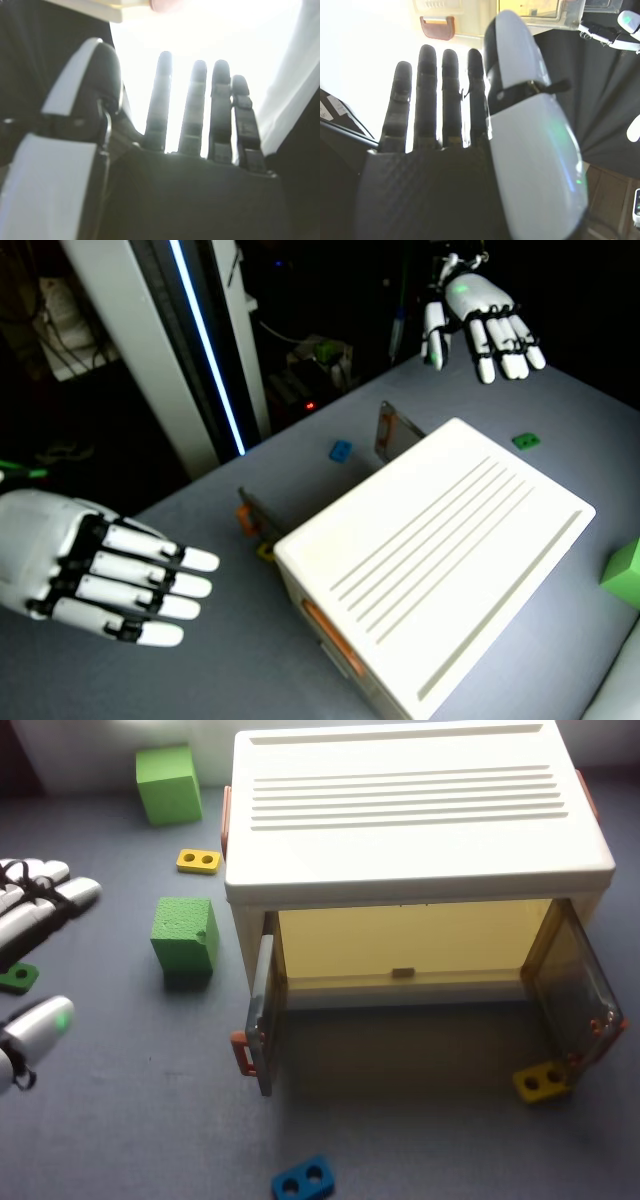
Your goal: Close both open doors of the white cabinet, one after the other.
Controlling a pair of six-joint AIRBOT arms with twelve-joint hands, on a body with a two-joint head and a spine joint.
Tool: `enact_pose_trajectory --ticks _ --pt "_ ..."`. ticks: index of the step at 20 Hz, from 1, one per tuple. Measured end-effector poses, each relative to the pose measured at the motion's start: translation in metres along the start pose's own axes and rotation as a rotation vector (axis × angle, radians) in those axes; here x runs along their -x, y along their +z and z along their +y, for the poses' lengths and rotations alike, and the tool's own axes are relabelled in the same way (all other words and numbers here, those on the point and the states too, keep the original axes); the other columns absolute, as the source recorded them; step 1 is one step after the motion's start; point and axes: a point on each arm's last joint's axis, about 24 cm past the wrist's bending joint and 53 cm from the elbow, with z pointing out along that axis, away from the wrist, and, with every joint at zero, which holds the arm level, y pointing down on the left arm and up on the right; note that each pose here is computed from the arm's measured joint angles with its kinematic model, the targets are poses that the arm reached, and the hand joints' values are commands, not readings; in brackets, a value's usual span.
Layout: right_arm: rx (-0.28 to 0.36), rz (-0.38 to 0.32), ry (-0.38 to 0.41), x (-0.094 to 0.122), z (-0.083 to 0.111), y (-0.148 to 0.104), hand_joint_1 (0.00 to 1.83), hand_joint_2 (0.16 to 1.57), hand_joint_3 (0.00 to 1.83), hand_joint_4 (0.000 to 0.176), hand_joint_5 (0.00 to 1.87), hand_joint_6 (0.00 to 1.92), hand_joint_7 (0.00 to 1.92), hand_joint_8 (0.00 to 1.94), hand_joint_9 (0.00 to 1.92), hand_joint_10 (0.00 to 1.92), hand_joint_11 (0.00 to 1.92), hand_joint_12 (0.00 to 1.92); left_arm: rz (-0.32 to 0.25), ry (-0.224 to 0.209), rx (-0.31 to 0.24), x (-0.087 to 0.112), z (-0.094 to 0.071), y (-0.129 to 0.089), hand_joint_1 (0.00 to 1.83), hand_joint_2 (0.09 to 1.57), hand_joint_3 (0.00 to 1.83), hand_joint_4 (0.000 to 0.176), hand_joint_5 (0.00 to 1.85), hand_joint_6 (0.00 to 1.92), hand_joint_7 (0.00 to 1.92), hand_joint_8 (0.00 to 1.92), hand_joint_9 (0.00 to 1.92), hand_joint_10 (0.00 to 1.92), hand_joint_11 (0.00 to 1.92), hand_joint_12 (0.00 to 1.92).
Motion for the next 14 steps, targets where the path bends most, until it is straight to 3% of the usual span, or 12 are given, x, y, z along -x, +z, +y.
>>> enact_pose_trajectory --ticks 3,7,10,11,13,14 --pt "-0.001 0.0 0.0 0.0 0.0 0.0 0.25 1.52 0.0 0.0 0.13 0.0 0.14 0.0 0.11 0.0 0.11 0.06 -0.001 -0.001 0.008 0.0 0.002 0.0 0.0 1.49 0.0 0.0 0.05 0.01 0.0 0.0 0.0 0.0 0.02 0.01" --pt "-0.01 0.004 -0.001 -0.001 -0.003 0.0 0.27 1.52 0.0 0.0 0.13 0.0 0.13 0.0 0.11 0.0 0.12 0.05 0.008 -0.004 0.005 -0.002 0.002 0.001 0.0 1.56 0.02 0.0 0.02 0.0 0.0 0.0 0.0 0.0 0.03 0.02" --pt "-0.013 0.009 0.0 -0.002 -0.004 0.0 0.27 1.52 0.0 0.0 0.14 0.0 0.14 0.0 0.11 0.0 0.11 0.04 0.058 -0.018 -0.013 -0.013 -0.003 0.002 0.0 1.57 0.12 0.0 0.01 0.0 0.0 0.0 0.01 0.0 0.08 0.07" --pt "-0.013 0.01 0.0 -0.002 -0.004 0.0 0.29 1.51 0.0 0.0 0.14 0.0 0.13 0.0 0.11 0.0 0.12 0.03 0.089 -0.021 -0.021 -0.021 -0.005 0.001 0.0 1.57 0.18 0.0 0.0 0.0 0.01 0.0 0.05 0.0 0.02 0.36" --pt "-0.015 0.01 0.001 -0.003 -0.004 0.0 0.3 1.51 0.0 0.0 0.13 0.0 0.13 0.0 0.1 0.0 0.12 0.03 0.119 -0.025 -0.029 -0.028 -0.008 0.003 0.0 1.57 0.18 0.0 0.02 0.0 0.03 0.01 0.08 0.01 0.0 0.54" --pt "-0.016 0.011 0.002 -0.003 -0.005 0.0 0.3 1.51 0.0 0.0 0.13 0.0 0.14 0.0 0.11 0.0 0.12 0.03 0.127 -0.028 -0.034 -0.03 -0.01 0.004 0.0 1.57 0.19 0.0 0.02 0.0 0.03 0.0 0.07 0.01 0.0 0.5"
